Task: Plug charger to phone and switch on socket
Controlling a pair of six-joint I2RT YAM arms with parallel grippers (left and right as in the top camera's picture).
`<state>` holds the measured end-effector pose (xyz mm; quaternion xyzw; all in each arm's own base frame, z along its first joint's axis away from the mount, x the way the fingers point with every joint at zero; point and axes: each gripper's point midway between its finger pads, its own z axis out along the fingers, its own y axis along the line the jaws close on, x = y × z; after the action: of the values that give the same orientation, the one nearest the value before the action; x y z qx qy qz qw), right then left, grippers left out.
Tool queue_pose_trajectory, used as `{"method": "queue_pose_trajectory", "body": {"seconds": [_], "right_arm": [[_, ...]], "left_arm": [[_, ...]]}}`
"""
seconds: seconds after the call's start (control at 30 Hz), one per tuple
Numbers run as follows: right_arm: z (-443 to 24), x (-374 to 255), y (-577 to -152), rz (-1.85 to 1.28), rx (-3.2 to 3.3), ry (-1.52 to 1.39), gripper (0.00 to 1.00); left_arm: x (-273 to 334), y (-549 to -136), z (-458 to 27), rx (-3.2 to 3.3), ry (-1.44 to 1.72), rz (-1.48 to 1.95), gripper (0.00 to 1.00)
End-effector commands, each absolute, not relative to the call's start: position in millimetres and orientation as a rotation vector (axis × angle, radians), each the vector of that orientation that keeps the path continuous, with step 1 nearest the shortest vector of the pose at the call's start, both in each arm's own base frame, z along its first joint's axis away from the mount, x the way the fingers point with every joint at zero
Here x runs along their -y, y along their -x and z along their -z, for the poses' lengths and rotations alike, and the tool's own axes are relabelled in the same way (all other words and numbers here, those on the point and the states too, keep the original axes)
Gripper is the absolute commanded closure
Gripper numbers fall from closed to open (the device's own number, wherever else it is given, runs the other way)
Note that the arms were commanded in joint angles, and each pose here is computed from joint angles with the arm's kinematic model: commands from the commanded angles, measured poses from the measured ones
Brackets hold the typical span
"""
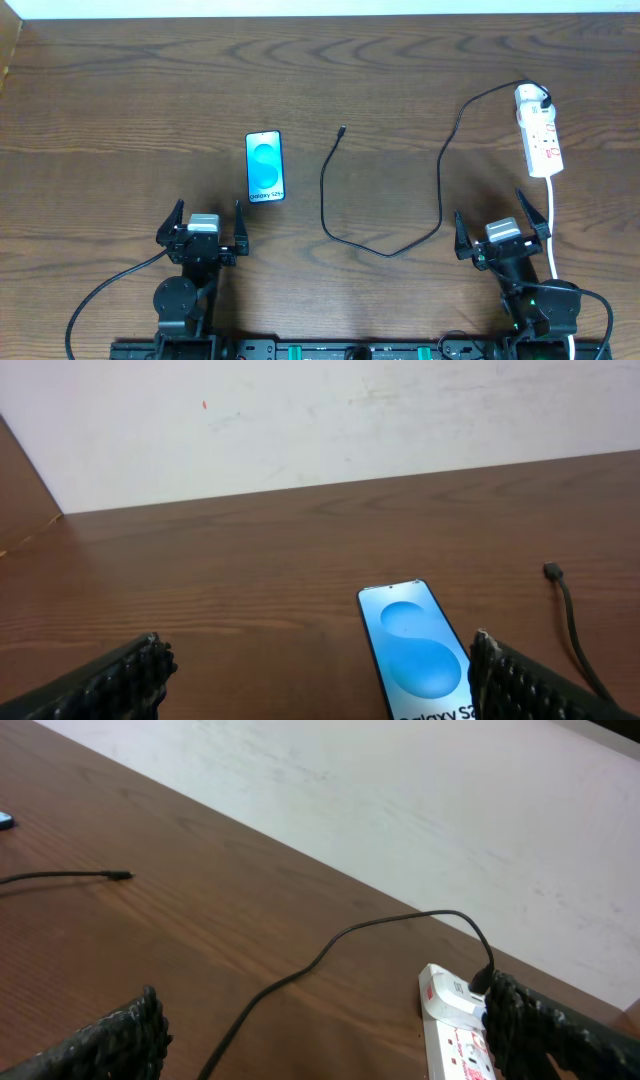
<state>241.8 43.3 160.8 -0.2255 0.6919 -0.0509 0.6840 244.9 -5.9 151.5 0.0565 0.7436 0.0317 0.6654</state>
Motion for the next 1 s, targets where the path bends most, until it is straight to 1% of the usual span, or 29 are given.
{"method": "queue_pose_trajectory", "body": {"seconds": [0.0, 0.23, 0.57, 0.97], "right_arm": [[-160, -46, -241, 0.097, -1.554, 0.503, 0.01], [-160, -46, -241, 0.097, -1.554, 0.503, 0.01], [-160, -46, -241, 0.097, -1.554, 0.503, 0.01], [-160, -46, -241, 0.097, -1.554, 0.503, 0.01]], "left_arm": [[6, -244, -133, -1.737, -0.143, -0.077, 0.04], [4, -245, -126, -1.770, -0.132, -0.077, 0.04], [5, -246, -147, -1.762, -0.035, 0.004, 0.04], [14, -251, -165, -1.789, -0.070, 0.059, 0.04]]}}
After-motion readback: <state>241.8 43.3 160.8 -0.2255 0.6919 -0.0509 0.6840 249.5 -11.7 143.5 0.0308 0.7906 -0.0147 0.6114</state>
